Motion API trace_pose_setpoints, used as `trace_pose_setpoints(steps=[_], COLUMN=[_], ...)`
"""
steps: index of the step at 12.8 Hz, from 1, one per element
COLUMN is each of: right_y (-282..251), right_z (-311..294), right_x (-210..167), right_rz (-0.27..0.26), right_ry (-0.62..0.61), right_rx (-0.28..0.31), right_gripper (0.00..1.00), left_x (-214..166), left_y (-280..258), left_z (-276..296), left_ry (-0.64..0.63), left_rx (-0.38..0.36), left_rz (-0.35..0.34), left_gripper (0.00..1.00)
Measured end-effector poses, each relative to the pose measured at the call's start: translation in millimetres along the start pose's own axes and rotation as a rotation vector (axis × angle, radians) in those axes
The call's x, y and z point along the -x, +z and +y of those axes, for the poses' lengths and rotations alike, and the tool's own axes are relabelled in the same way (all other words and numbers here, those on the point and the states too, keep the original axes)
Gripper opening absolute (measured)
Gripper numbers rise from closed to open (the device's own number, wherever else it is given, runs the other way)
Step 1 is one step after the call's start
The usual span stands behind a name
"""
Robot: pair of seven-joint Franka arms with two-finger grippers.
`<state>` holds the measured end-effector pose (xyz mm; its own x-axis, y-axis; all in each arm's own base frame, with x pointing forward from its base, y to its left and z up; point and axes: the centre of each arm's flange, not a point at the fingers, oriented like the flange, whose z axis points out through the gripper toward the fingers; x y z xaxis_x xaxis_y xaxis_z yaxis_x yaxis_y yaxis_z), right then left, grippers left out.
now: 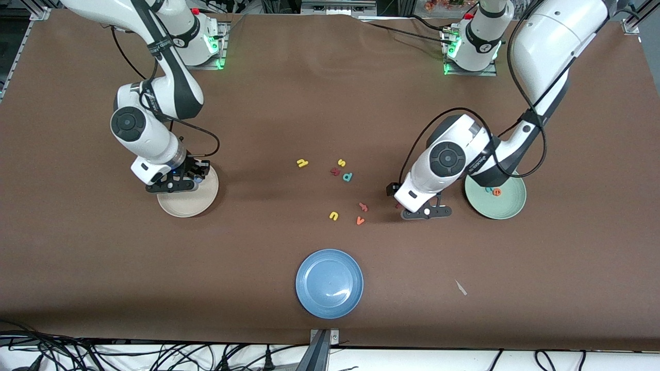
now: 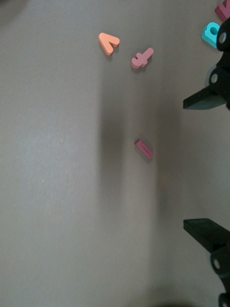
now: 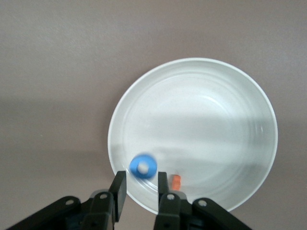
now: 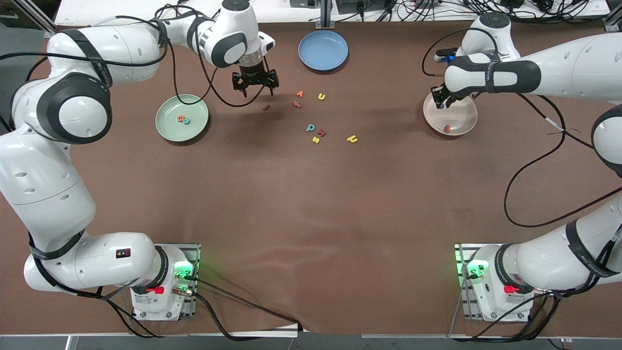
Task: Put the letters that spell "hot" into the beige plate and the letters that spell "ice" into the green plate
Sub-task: 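Grasp the pink letter with the left gripper while the right gripper reaches yellow letter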
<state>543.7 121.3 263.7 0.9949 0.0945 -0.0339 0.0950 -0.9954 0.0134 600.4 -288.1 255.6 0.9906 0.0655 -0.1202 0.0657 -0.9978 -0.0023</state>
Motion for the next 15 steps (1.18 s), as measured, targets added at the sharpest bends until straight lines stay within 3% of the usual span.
trace_pose_setpoints(steps=[3, 4, 9, 10, 12, 13, 15], right_y=[1.9, 2.2, 3.4, 6.3, 16.0, 21.6, 32.3], right_z=[-4.1, -4.7, -59.4, -82.8, -128.4, -147.0, -178.7], right_x=[2.3, 2.7, 9.7, 13.7, 24.5, 30.2, 41.9], right_rz=[-0.005, -0.007, 0.0, 0.01, 0.026, 0.03, 0.036], right_ry=[-0.007, -0.001, 0.113, 0.136, 0.18, 0.202, 0.243], right_rx=[-0.002, -0.007, -0.104, -0.111, -0.123, -0.129, -0.14], right_gripper=[0.58, 0.61, 0.61, 0.61, 0.6, 0.61, 0.61], left_x=[-1.0, -0.8, -6.7, -7.6, -8.5, -9.3, -10.8], left_y=[17.1, 24.8, 32.8, 34.3, 38.9, 40.5, 44.9], left_z=[6.6, 7.0, 8.4, 9.1, 9.0, 9.4, 10.1], left_ry=[0.028, 0.047, 0.122, 0.122, 0.121, 0.122, 0.122], left_rx=[-0.018, -0.031, -0.008, 0.0, 0.007, 0.014, 0.033], left_rz=[-0.013, -0.018, 0.002, 0.008, 0.007, 0.012, 0.027], left_gripper=[0.99, 0.99, 0.98, 0.95, 0.7, 0.64, 0.64])
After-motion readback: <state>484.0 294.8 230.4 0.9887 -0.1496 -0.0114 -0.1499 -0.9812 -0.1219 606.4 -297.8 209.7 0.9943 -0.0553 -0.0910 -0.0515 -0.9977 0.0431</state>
